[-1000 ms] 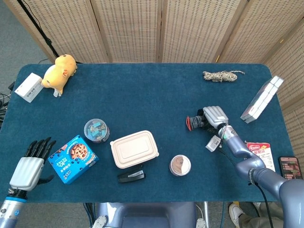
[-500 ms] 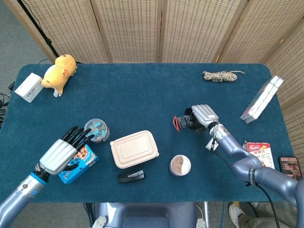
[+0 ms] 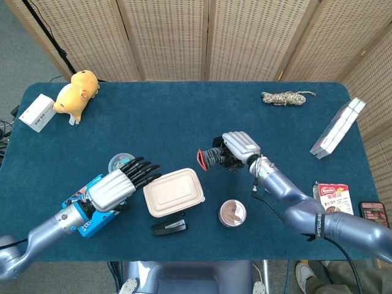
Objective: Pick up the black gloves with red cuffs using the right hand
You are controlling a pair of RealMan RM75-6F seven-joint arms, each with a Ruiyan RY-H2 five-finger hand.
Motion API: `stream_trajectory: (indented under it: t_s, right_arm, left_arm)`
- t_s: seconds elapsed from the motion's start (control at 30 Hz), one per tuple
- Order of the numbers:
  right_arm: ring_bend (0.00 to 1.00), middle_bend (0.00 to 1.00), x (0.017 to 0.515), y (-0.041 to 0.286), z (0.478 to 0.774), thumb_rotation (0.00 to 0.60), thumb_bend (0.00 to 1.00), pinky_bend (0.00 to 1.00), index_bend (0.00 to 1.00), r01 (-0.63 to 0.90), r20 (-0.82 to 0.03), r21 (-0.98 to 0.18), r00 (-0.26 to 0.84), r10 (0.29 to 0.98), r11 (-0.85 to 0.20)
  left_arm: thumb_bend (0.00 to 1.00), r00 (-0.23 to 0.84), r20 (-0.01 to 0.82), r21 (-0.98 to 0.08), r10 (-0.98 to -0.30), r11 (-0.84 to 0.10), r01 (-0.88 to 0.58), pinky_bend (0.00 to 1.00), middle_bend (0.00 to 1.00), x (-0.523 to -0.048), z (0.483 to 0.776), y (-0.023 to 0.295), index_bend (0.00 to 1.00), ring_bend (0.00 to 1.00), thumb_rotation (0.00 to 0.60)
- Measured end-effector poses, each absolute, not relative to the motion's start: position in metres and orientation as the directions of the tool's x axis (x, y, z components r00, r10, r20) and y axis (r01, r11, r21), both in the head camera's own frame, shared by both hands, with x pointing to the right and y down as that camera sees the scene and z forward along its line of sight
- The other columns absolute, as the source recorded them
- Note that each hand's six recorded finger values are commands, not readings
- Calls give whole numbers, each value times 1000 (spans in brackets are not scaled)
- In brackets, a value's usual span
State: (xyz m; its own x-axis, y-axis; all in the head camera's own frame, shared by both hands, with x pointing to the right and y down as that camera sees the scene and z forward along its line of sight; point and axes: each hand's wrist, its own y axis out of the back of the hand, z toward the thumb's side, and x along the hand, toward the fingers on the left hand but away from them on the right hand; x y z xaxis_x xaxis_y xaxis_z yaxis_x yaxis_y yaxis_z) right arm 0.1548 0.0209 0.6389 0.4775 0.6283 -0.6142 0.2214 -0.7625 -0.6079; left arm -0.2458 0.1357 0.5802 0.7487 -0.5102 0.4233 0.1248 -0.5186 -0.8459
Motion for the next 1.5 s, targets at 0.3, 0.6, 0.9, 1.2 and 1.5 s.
stream_trajectory:
  t_s: [0.3, 0.6, 0.9, 1.2, 1.5]
  right_arm:
    - [421, 482, 135, 32, 624, 600, 446, 453, 514, 241, -619, -574, 499, 607, -783]
    - [421, 482, 124, 44, 620, 600, 446, 453, 513, 253, -614, -551, 522, 592, -795]
    - [421, 481, 124, 42, 619, 600, 447, 453, 512, 260, -611, -553, 520, 597, -792]
    - [421, 481, 119, 49, 612, 600, 446, 453, 511, 266, -612, -530, 537, 581, -805]
    - [421, 481, 116, 56, 611, 600, 446, 453, 511, 292, -620, -488, 547, 562, -823]
  left_arm:
    - [67, 773, 417, -836, -478, -536, 119, 0, 0, -215, 591, 127, 0, 0, 600]
    - [67, 786, 398, -844, -473, -524, 112, 0, 0, -189, 594, 124, 0, 0, 600]
    - [68, 791, 408, -828, -456, -550, 110, 0, 0, -178, 603, 133, 0, 0, 600]
    - [67, 795, 396, -831, -459, -547, 97, 0, 0, -165, 610, 134, 0, 0, 600]
    - [67, 793, 378, -837, -477, -542, 72, 0, 0, -156, 607, 133, 0, 0, 600]
